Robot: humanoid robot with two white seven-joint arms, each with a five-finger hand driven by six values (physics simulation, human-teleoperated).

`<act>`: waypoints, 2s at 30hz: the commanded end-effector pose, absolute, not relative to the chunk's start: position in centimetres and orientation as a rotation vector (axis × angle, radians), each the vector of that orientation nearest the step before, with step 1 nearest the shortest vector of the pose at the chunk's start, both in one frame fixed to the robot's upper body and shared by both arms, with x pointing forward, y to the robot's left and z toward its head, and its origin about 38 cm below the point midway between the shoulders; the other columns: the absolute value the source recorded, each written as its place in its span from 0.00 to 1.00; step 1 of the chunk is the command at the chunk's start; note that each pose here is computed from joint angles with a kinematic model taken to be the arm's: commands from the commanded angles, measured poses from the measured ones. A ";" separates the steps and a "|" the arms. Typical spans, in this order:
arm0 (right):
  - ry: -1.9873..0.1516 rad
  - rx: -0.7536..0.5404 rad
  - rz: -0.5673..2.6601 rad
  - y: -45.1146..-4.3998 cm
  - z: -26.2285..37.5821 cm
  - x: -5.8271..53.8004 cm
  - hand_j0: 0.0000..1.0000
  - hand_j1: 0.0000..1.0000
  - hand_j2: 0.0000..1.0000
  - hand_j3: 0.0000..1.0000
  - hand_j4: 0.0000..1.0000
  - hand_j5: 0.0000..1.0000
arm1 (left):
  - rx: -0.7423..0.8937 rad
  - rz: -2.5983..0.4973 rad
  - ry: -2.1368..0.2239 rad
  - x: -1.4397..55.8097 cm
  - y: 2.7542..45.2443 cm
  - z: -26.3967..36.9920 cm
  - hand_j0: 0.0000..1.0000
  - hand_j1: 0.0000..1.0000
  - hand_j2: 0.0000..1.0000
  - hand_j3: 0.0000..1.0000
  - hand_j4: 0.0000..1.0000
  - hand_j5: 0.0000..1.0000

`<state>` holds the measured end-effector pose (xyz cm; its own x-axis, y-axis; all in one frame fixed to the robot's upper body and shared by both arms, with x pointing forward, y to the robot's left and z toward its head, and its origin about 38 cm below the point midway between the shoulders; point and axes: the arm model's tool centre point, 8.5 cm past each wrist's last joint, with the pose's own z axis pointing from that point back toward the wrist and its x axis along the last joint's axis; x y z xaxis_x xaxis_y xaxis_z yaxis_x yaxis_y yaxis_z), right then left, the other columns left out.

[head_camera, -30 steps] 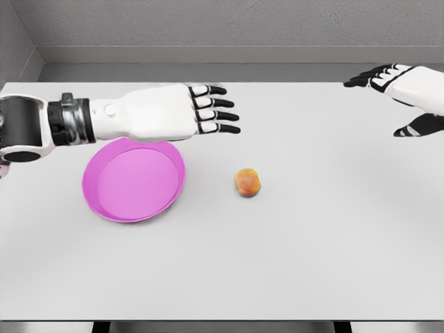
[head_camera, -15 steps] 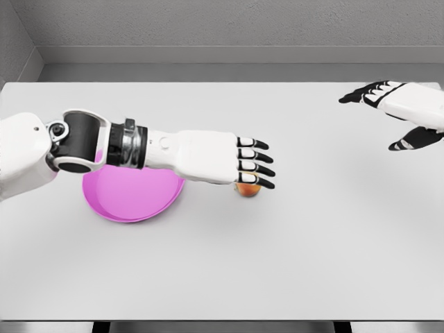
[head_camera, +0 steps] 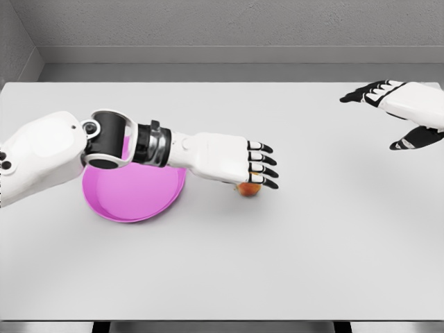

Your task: Put the apple on the plate with both arms

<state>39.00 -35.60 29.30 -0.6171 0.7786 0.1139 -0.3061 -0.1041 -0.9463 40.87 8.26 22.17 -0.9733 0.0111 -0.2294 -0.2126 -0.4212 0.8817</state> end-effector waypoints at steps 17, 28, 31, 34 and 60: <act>-1.403 -0.549 1.813 -35.7 29.4 39.0 1.00 1.00 1.00 1.00 1.00 1.00 | -0.375 2.565 1.333 41.6 6.9 20.0 1.00 1.00 1.00 1.00 1.00 1.00; -1.405 -0.573 1.805 -36.1 30.0 39.0 1.00 1.00 1.00 1.00 1.00 1.00 | -0.379 2.635 1.206 41.9 6.7 18.8 1.00 1.00 1.00 1.00 1.00 1.00; -1.406 -0.579 1.803 -36.3 30.2 39.0 1.00 1.00 1.00 1.00 1.00 1.00 | -0.377 2.648 1.184 42.0 6.4 18.6 1.00 1.00 1.00 1.00 1.00 1.00; -1.406 -0.579 1.803 -36.3 30.2 39.0 1.00 1.00 1.00 1.00 1.00 1.00 | -0.373 2.639 1.193 41.9 5.9 18.7 1.00 1.00 1.00 1.00 1.00 1.00; -1.410 -0.573 1.810 -36.0 30.1 38.9 1.00 1.00 1.00 1.00 1.00 1.00 | -0.380 2.669 1.127 42.4 4.8 18.0 1.00 1.00 1.00 1.00 1.00 1.00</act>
